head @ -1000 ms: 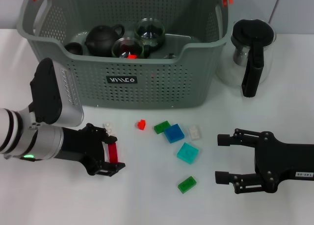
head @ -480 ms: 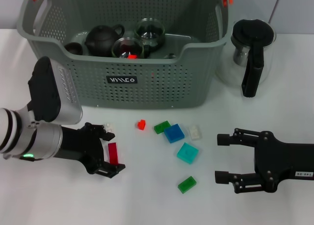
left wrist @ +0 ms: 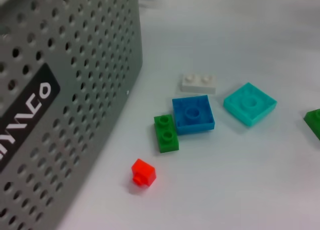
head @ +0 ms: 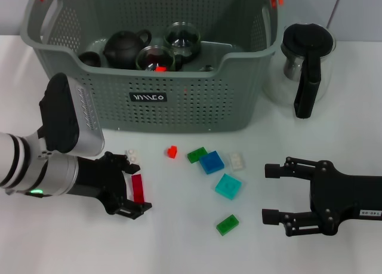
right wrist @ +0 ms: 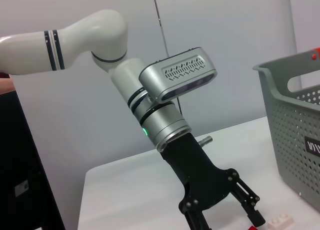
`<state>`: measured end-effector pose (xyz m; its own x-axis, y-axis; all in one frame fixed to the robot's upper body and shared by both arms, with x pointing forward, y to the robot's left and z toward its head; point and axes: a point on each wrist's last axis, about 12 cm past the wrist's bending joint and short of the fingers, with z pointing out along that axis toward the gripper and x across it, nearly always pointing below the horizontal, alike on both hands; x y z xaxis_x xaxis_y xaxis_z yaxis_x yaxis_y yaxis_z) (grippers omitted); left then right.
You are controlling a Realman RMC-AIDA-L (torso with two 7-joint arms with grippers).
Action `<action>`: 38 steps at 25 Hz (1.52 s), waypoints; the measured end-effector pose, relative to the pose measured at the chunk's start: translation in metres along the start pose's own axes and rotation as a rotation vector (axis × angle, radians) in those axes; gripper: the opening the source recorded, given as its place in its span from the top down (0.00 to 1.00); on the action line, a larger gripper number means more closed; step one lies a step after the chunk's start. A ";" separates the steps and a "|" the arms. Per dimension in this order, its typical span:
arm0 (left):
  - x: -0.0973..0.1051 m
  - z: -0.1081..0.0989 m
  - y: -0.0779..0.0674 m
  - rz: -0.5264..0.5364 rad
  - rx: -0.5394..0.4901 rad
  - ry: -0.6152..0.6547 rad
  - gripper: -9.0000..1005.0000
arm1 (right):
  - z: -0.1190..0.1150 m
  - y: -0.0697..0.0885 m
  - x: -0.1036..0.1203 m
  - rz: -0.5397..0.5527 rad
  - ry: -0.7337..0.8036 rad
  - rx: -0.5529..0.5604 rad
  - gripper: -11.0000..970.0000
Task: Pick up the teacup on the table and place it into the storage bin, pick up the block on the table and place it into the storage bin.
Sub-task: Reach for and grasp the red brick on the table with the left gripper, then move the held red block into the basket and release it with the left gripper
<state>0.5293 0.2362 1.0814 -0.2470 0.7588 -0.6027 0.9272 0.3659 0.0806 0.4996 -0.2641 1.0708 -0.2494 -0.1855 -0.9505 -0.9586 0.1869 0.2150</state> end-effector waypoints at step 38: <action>-0.003 -0.004 0.009 -0.027 -0.052 0.008 0.33 | -0.001 0.001 0.001 0.005 0.000 -0.001 0.06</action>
<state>0.5373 0.2394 1.0865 -0.2739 0.7525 -0.5990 0.9044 0.4133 0.1057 0.4988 -0.2652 1.0706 -0.2542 -0.1849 -0.9493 -0.9574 0.1870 0.2199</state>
